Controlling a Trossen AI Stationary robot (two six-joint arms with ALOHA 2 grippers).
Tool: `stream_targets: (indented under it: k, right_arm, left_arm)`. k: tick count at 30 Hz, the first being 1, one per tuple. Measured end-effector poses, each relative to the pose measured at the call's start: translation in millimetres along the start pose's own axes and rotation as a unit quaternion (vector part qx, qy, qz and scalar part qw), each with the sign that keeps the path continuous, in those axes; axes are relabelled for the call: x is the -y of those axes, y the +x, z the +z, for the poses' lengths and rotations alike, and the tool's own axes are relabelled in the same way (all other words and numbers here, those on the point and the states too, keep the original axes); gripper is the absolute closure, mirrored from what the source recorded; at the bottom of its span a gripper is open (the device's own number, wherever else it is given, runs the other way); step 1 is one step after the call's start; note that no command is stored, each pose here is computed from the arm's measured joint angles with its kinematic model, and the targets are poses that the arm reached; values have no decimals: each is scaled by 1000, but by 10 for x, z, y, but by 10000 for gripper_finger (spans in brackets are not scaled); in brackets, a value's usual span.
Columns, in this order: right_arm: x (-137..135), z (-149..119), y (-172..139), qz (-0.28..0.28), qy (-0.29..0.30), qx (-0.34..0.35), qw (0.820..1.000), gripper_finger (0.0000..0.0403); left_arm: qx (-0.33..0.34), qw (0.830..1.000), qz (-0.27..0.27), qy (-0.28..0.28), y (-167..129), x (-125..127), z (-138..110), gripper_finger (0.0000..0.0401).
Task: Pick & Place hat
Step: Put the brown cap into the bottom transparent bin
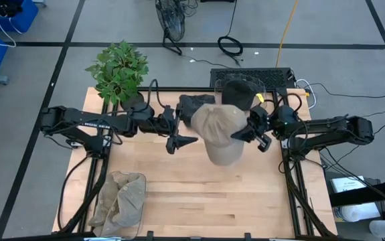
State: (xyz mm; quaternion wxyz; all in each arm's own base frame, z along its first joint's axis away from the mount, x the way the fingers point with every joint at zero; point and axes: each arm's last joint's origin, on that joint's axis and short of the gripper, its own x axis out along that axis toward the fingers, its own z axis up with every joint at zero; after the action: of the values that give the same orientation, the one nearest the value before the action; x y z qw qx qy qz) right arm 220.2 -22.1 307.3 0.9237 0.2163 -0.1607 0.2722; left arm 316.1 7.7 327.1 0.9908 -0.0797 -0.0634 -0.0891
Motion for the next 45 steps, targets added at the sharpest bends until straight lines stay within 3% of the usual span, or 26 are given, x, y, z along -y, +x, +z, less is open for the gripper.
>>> stream_targets:
  k: [11,20,26,32,39,45]
  right_arm:
    - [145,-38,-36,-100,5,11,995,403]
    - [212,-147,8,-105,7,-6,994,403]
    - [221,-168,15,-93,9,-15,996,403]
    - [202,-158,14,-78,7,-20,997,403]
    - [244,-232,0,-92,34,-58,994,403]
    - [277,-291,-17,-110,56,-83,989,400]
  left_arm:
    - [10,1000,1,-17,1,1,16,38]
    - [9,999,44,-12,58,-43,-37,38]
    - [-49,998,41,-23,373,-59,-133,54]
    - [-96,994,44,-11,556,-62,59,159]
    - [-114,992,50,-10,544,-75,158,369]
    - [-136,989,51,-13,544,-2,108,392]
